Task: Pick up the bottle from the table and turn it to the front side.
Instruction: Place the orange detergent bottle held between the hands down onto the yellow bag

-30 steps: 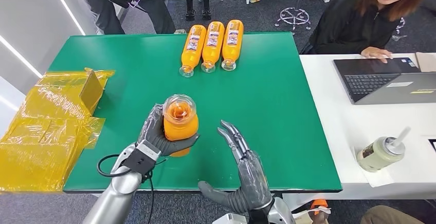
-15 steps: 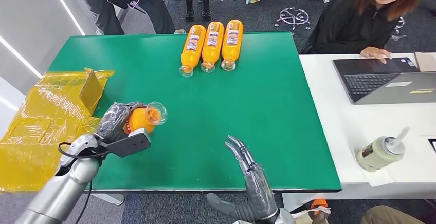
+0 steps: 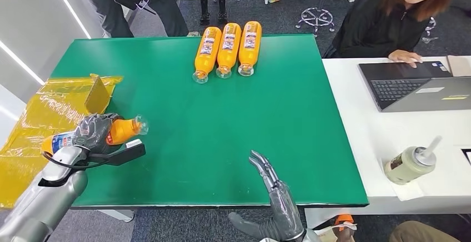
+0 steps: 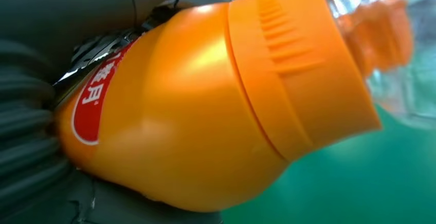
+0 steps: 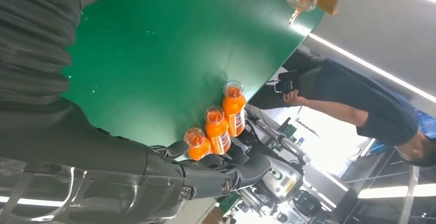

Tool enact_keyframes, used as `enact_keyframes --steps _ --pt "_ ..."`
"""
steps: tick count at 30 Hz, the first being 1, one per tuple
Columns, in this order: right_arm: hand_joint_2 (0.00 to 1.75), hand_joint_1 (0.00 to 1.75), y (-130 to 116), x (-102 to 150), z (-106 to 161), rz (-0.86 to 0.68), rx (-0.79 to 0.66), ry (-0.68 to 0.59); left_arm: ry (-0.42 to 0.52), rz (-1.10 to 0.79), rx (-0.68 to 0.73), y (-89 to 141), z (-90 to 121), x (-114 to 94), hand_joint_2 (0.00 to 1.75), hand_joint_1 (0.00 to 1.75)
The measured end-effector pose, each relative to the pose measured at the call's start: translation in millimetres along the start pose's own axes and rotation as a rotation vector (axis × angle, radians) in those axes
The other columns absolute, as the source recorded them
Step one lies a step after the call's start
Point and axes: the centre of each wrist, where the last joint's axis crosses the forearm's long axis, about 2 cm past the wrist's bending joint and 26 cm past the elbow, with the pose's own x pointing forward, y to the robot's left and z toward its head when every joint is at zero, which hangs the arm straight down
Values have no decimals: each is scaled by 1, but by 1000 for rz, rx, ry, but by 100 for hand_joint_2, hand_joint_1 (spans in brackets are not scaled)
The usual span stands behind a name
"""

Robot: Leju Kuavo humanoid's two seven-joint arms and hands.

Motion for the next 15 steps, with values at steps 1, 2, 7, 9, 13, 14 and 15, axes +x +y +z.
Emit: enact_keyframes --steps 1,2,7,9,13,14,15 --pt "175 0 0 0 0 -2 0 1 24 -22 -26 -4 1 -2 175 168" --pt "175 0 0 0 1 -3 2 1 46 -44 -50 -9 3 -4 175 165" --pt "175 0 0 -3 -3 -10 30 -9 140 -159 -148 -28 13 -12 175 166" --pt "175 0 0 -4 -4 -18 44 -15 179 -194 -175 -32 16 -17 175 87" --pt "175 0 -1 -8 -9 -24 73 -34 241 -223 -224 -38 23 -30 175 0" --pt "175 0 -1 -9 -10 -24 79 -37 250 -226 -231 -39 24 -33 175 0" --pt "175 0 -1 -9 -11 -25 83 -39 258 -229 -237 -39 25 -35 175 0"
